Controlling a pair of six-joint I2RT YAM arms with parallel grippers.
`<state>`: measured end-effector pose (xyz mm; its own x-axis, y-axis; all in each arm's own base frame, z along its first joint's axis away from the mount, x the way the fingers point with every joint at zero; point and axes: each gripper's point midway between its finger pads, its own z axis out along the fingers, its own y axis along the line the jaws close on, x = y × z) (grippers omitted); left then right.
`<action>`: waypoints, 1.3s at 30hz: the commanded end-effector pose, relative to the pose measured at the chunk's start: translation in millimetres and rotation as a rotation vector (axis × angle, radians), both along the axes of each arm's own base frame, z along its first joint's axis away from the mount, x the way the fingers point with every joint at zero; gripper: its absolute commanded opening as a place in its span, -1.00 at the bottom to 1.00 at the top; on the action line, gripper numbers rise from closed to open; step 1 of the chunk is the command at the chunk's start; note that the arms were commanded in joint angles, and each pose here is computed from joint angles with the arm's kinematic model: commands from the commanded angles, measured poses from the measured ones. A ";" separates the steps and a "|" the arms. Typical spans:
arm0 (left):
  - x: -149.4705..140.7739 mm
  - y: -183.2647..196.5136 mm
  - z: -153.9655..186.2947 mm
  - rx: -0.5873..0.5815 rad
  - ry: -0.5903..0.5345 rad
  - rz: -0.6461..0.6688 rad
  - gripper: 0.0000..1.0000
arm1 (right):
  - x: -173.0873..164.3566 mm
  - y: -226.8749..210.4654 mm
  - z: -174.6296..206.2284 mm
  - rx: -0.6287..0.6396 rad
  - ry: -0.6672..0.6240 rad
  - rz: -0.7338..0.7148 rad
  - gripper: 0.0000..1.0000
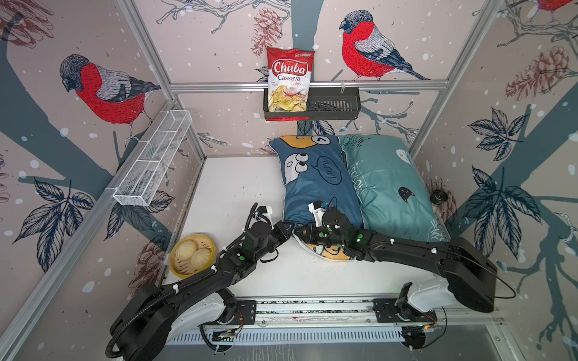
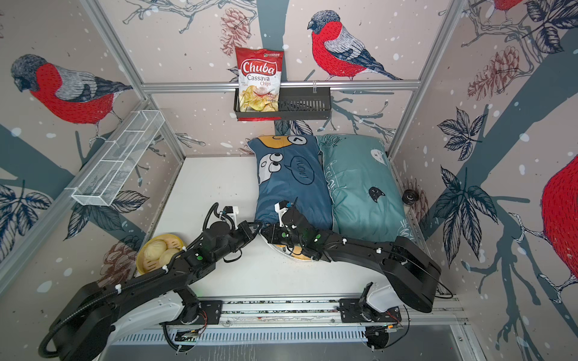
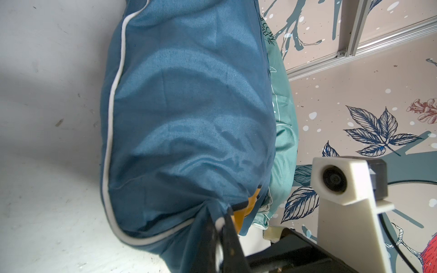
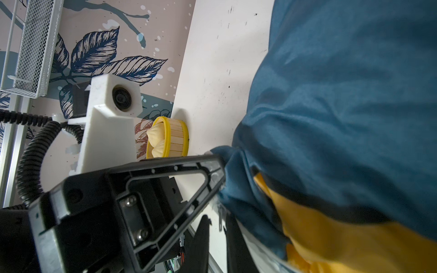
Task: Zip up pillowcases
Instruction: Zip the zipper on the pillowcase.
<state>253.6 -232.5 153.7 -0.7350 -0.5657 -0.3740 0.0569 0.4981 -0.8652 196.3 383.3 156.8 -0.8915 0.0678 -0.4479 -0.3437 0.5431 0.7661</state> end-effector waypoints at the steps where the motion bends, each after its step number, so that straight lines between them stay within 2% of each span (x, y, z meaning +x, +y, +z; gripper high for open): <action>1: 3.5 -1.8 12.1 -0.022 -0.047 0.001 -1.00 | 4.0 2.1 5.4 0.016 -0.017 -0.010 -0.77; 12: 1.2 -2.9 10.9 0.006 -0.068 -0.022 -1.00 | 1.8 -1.2 -0.7 -0.006 0.003 -0.011 -1.00; 19: 4.0 7.6 16.0 -0.024 -0.113 0.036 -1.00 | -4.2 -2.8 -3.9 -0.034 0.005 -0.003 -1.00; 39: 6.9 33.9 10.2 0.029 -0.141 0.151 -1.00 | -31.6 -14.4 -35.1 -0.147 0.066 0.037 -1.00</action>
